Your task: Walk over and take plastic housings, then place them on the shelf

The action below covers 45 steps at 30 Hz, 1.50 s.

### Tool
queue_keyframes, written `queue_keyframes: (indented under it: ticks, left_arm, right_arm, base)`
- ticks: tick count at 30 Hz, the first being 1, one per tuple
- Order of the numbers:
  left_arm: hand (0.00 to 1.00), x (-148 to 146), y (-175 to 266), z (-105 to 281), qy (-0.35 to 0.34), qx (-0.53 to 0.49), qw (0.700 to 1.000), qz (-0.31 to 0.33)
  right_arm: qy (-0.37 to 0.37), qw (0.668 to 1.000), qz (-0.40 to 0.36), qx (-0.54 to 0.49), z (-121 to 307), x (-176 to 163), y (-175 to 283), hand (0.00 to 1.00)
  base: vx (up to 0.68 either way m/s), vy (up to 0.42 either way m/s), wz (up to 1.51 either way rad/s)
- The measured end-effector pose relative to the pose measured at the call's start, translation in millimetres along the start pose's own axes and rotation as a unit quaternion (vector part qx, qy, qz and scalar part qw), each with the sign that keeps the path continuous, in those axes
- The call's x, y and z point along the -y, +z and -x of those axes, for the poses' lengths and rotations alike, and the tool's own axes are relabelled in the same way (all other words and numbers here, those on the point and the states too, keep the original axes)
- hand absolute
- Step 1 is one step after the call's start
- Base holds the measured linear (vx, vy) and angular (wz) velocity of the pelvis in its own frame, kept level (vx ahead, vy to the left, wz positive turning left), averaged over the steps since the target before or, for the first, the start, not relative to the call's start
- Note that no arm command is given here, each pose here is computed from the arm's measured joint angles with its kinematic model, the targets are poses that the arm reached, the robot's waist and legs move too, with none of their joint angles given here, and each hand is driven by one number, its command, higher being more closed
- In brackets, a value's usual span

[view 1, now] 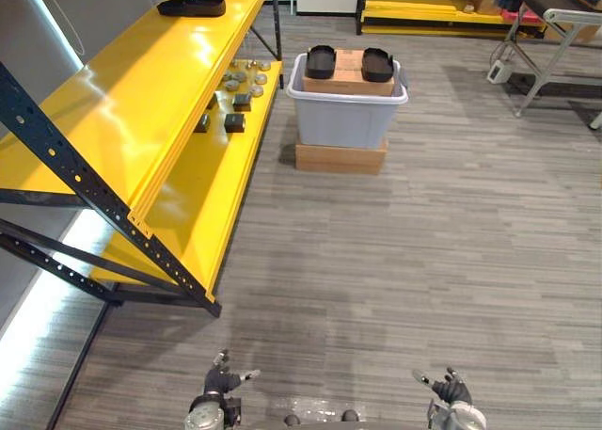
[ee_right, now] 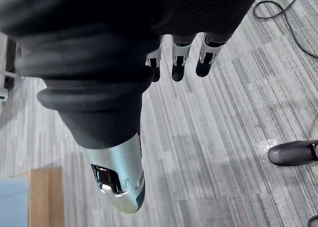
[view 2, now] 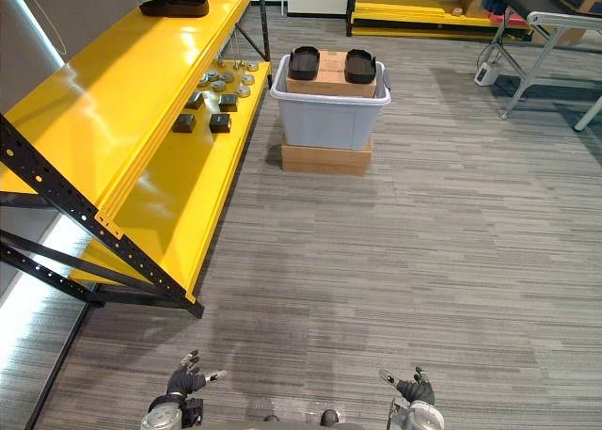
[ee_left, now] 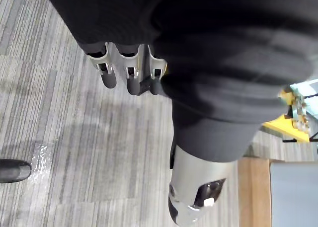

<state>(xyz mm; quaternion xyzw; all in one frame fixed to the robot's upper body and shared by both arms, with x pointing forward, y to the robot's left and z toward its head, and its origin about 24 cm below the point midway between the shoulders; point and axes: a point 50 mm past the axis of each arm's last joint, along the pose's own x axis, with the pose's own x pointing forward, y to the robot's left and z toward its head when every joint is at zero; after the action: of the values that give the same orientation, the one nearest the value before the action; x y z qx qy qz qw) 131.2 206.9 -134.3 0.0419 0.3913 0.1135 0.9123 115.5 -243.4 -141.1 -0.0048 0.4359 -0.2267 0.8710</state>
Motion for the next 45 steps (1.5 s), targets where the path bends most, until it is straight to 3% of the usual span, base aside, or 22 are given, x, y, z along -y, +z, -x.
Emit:
queue_keyframes:
  ticks: [20, 32, 45]
  left_arm:
    - [0.00, -8, -3, 4, 0.017, 0.004, 1.000, 0.012]
    - [0.00, -11, 40, 8, 0.026, 0.108, 0.993, 0.038]
    - [0.00, -2, 52, -2, 0.021, 0.113, 0.993, 0.037]
  right_arm:
    - [-0.003, 0.999, 0.012, 0.030, -4, 3, 17, 0.00]
    - [-0.019, 0.995, -0.049, 0.086, -5, -2, 51, 0.00]
    - [-0.010, 0.988, -0.035, 0.150, -9, -3, 94, 0.00]
  base:
    - [0.00, -0.002, -0.02]
    - [0.09, 0.051, -0.24]
    - [0.48, -0.061, 0.19]
